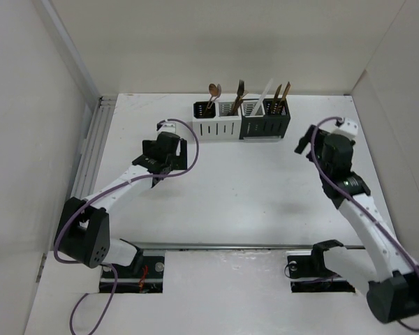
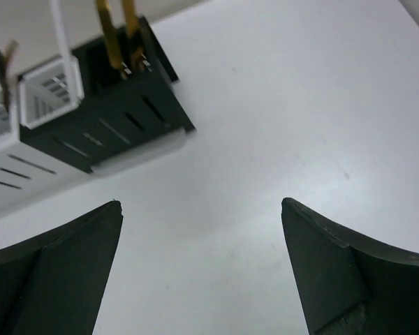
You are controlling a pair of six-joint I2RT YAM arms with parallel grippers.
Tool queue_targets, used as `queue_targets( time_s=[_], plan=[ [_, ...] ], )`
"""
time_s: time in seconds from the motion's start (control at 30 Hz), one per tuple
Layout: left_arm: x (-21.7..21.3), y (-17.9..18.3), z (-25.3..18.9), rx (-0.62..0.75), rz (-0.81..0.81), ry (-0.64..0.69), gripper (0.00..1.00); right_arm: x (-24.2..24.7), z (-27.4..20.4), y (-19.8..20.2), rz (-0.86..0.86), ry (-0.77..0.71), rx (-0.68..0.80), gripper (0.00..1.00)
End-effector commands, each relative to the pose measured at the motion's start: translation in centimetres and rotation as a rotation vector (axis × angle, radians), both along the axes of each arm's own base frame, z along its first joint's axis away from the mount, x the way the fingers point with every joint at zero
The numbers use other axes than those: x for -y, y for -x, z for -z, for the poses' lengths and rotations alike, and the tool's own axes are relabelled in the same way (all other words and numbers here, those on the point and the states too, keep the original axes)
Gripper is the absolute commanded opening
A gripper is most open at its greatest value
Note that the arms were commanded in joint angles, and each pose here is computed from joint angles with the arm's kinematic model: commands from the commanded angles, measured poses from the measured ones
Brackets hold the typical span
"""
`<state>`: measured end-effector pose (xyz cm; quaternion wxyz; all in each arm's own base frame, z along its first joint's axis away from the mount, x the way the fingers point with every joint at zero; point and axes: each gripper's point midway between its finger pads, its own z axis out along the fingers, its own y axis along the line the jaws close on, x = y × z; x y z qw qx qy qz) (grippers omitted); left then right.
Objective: Sort the eating utensils into containers
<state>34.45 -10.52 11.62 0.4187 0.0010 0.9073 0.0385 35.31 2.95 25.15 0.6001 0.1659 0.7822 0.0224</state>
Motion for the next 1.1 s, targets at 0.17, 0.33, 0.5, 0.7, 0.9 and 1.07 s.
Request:
queue_targets(
  time_s=[0.17, 0.33, 0.5, 0.7, 0.9, 1.07],
  plan=[
    [0.2, 0.0, -1.3, 0.048, -0.042, 0.078, 0.99, 4.2, 4.2, 7.3, 0.184, -0.146, -0.081, 1.0],
    [-0.2, 0.8, -1.1, 0.049, -0.042, 0.079, 0.99, 3.7, 4.7, 8.0, 0.168, -0.194, -0.074, 1.0],
    [-0.2, 0.9, -1.6, 0.075, -0.041, 0.092, 0.99, 3.6, 3.9, 7.9, 0.17, -0.205, -0.058, 1.0],
    [-0.3, 1.2, -1.8, 0.083, -0.041, 0.096, 0.99, 4.0, 4.0, 8.2, 0.193, -0.202, -0.081, 1.0],
    [-0.4, 1.2, -2.1, 0.092, -0.04, 0.101, 0.99, 3.8, 3.6, 8.4, 0.185, -0.219, -0.058, 1.0],
    [-0.4, 1.2, -1.9, 0.092, -0.04, 0.101, 1.0, 4.2, 3.2, 8.4, 0.214, -0.224, -0.032, 1.0]
  ],
)
